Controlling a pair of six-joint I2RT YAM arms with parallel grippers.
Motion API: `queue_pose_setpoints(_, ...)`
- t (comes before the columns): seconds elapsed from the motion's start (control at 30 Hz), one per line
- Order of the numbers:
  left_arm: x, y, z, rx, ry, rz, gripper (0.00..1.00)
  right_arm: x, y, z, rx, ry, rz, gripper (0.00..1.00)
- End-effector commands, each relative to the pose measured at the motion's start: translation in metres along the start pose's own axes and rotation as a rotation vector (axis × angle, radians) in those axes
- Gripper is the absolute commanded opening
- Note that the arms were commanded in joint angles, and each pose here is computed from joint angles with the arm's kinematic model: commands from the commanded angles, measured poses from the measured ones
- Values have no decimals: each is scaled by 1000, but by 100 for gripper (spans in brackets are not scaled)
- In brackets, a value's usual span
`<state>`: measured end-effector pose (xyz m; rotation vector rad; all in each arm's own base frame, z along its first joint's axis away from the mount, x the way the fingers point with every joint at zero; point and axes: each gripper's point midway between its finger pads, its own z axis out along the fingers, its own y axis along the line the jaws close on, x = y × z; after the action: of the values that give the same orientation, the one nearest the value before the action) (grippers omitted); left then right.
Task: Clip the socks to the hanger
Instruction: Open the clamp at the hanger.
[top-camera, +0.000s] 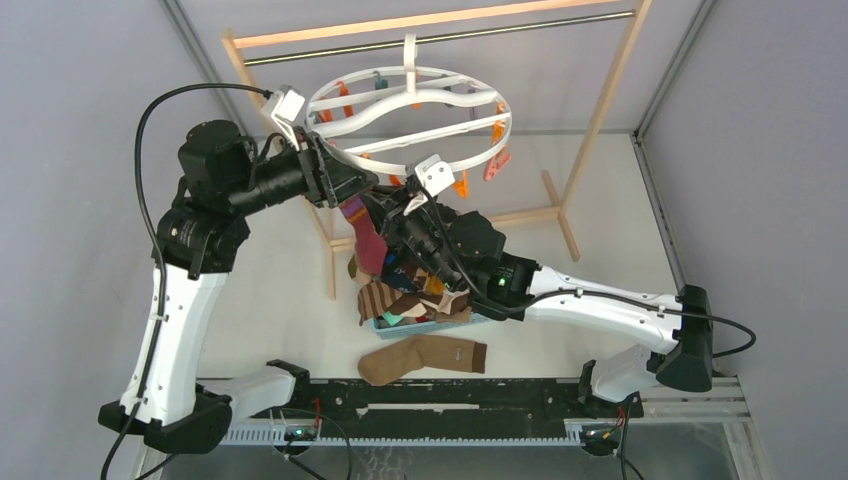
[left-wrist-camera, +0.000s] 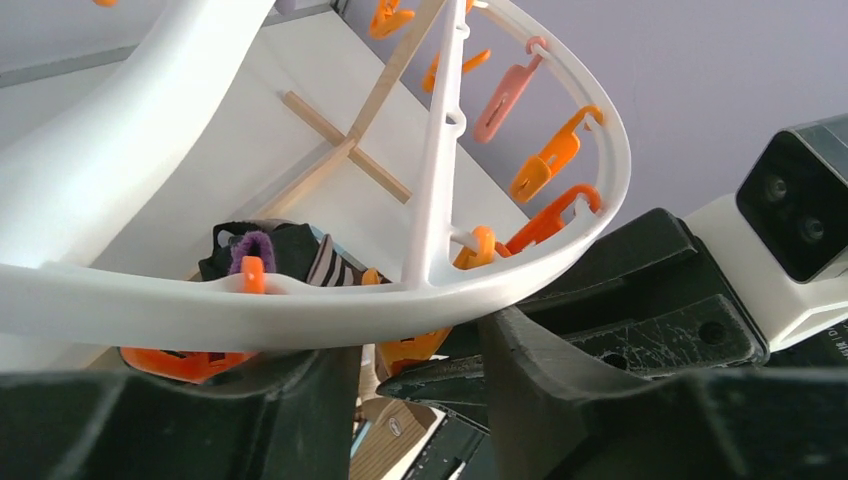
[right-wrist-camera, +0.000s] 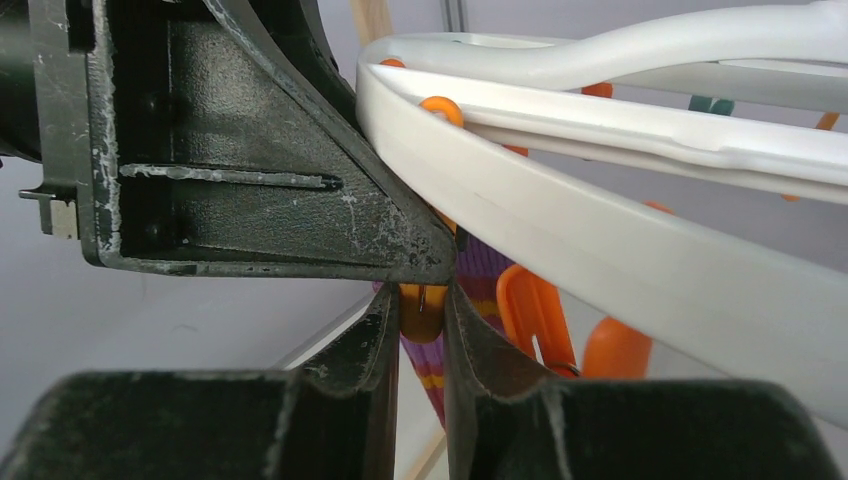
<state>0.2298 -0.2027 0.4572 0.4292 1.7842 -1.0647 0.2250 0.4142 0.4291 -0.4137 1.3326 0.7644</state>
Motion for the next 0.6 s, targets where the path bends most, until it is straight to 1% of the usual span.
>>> queue_pose_setpoints(0.0,-25,-7,-2,1,-92,61,43,-18,21,0,-72,-26,30,13)
queue_pose_setpoints(0.03,-27,-6,-4,-9,-99,67,38,-17,20,0,-70,-22,28,15)
queue_pose_setpoints(0.1,-28,-4,-6,-28,-111,79,25,-15,20,-2,-71,-13,24,23)
queue_pose_setpoints(0.17,-27,-3,-8,-38,-114,84,13,-16,18,-5,-69,-8,22,34)
queue_pose_setpoints(0.2,-26,-2,-8,-40,-111,86,9,-16,17,-8,-70,-6,21,41)
queue_pose_setpoints(0.23,-24,-3,-9,-38,-108,86,6,-17,15,-11,-73,-3,20,51)
queue_pose_setpoints(0.27,-23,-3,-10,-38,-105,84,5,-17,14,-16,-77,5,16,63)
queue_pose_setpoints(0.3,-22,-3,-10,-36,-101,84,5,-16,13,-21,-80,18,30,71)
queue_pose_setpoints(0.37,-20,-5,-11,-31,-97,82,4,-8,9,-35,-80,68,40,80)
queue_pose_setpoints(0.47,-20,-7,-12,-25,-94,84,3,27,1,-67,-74,195,63,86)
queue_pose_setpoints(0.57,-19,-8,-13,-19,-87,84,2,76,-12,-114,-36,376,109,87)
